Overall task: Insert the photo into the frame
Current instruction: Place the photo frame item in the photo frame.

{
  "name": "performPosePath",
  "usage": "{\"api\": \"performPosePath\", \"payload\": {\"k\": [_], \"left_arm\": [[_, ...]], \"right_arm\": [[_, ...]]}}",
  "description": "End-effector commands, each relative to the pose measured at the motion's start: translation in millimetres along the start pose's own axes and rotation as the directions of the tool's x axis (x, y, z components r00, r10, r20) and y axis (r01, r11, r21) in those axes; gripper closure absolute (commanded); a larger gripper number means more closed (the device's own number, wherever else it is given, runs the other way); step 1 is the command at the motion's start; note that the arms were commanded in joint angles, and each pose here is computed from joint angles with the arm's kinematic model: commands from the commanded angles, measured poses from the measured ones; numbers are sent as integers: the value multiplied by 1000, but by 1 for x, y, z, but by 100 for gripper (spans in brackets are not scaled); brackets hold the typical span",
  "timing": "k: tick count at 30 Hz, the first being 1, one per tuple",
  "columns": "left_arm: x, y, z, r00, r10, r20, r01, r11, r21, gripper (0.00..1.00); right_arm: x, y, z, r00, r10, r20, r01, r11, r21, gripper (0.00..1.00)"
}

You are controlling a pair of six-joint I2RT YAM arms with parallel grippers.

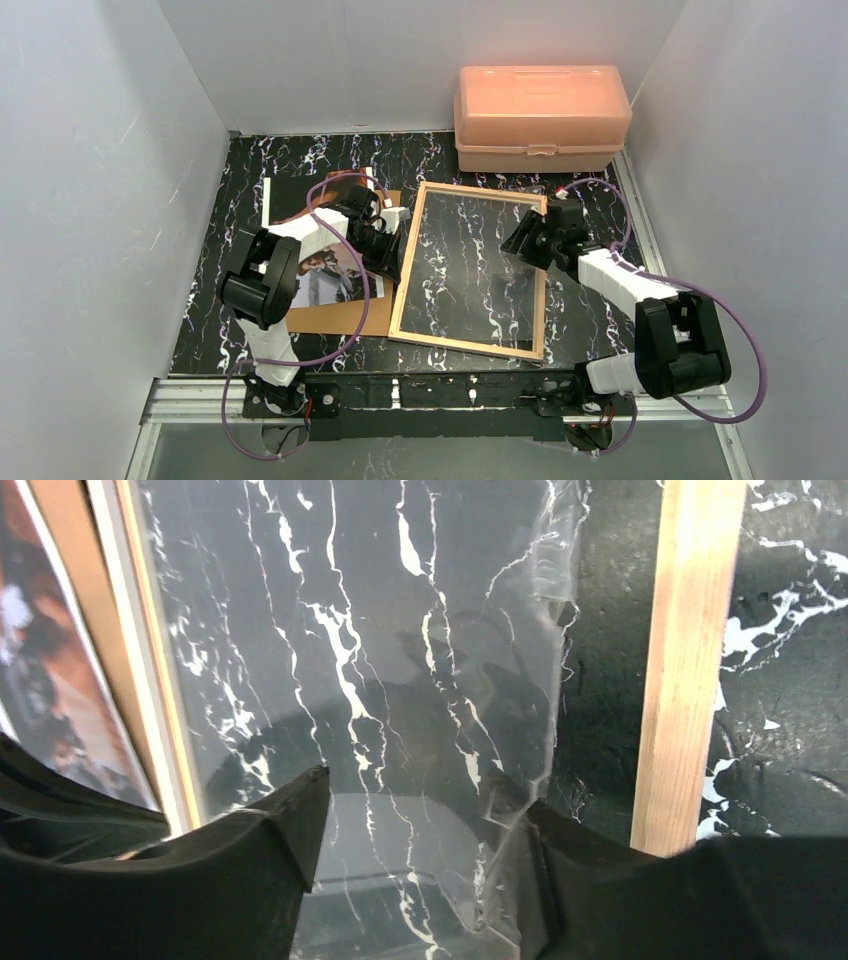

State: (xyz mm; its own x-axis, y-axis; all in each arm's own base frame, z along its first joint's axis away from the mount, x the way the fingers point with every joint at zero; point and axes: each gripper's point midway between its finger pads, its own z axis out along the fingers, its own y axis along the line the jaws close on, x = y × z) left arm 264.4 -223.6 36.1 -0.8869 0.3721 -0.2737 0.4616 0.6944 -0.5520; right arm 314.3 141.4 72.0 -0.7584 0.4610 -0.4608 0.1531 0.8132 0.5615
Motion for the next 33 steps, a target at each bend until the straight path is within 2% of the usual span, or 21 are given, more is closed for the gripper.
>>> {"api": "performPosePath", "payload": {"k": [1,12,21,33], "left_arm": [[-3,-8,0,1000,13,-2,-13,999,34,100],[-2,-9,-1,1000,11,-4,-11,999,39,100],[-2,-10,-1,1000,12,-3,-12,999,41,100],[-1,-10,-1,1000,11,-5,-11,999,44,100]], "right_arm": [[-3,11,-3,991,-131,-20,133,987,87,32],[-3,5,2,964,-239,-114,259,943,210,11],[-5,5,-2,935,-319,-155,351,895,275,2],[5,-9,2,917,-339,-210,391,867,310,1]]}}
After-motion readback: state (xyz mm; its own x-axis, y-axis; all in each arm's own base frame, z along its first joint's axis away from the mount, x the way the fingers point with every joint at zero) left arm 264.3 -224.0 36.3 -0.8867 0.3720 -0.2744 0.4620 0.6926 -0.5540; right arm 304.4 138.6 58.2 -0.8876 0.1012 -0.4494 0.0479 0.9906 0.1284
